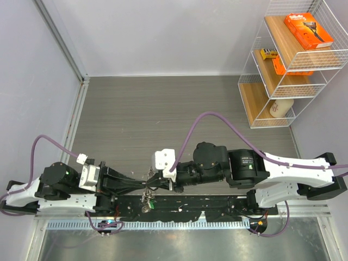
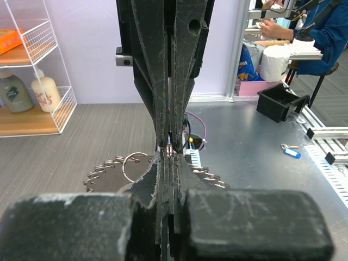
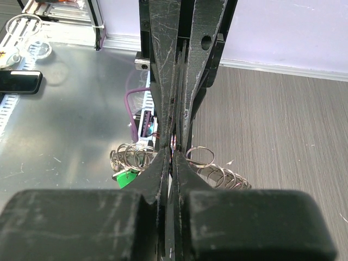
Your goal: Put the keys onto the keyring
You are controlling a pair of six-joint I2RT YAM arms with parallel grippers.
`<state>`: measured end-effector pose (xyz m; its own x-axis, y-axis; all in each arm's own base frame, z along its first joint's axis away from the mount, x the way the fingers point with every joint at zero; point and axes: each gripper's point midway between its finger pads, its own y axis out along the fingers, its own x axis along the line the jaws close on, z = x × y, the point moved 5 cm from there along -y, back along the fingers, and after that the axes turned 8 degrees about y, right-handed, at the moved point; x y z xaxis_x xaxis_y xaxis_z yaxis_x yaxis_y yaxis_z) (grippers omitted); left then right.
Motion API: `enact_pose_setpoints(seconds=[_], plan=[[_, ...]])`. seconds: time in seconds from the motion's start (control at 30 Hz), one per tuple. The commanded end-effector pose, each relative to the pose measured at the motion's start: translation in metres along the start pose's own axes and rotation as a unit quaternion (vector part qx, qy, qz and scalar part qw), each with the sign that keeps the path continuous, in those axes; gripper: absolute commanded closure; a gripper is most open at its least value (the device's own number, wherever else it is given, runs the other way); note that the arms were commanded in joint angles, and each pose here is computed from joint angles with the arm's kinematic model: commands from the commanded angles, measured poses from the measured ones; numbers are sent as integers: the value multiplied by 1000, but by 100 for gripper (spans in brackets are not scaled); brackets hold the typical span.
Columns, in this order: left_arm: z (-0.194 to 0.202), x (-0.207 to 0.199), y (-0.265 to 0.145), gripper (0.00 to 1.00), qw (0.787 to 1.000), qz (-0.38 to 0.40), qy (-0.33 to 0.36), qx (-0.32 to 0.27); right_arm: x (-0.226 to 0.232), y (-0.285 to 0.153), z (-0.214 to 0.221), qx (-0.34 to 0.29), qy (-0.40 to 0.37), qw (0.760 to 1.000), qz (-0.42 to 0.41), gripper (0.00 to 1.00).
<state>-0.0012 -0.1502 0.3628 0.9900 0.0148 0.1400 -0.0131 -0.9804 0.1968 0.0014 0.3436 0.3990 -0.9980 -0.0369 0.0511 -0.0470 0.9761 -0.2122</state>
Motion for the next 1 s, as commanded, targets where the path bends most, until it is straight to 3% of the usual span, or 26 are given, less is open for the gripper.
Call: enact_pose_setpoints(seconds=[0.0,0.33,0.5,0.7,0.97], plan=[[-32,8,-3,100,997,-24,3,-76,4,-11,-12,-36,3,999,-3,95],[-32,8,-1,100,997,-23,4,-75,4,-16,-13,-43,5,999,0,81],[-33,8,-1,100,997,-24,3,-76,5,-17,-14,-45,4,999,-2,81],[-34,8,-1,100,997,-23,4,-77,6,-15,-13,-39,0,999,-5,94],[-39,8,-3,100,995,-23,5,-95,8,-13,-3,-39,-1,999,-7,95]])
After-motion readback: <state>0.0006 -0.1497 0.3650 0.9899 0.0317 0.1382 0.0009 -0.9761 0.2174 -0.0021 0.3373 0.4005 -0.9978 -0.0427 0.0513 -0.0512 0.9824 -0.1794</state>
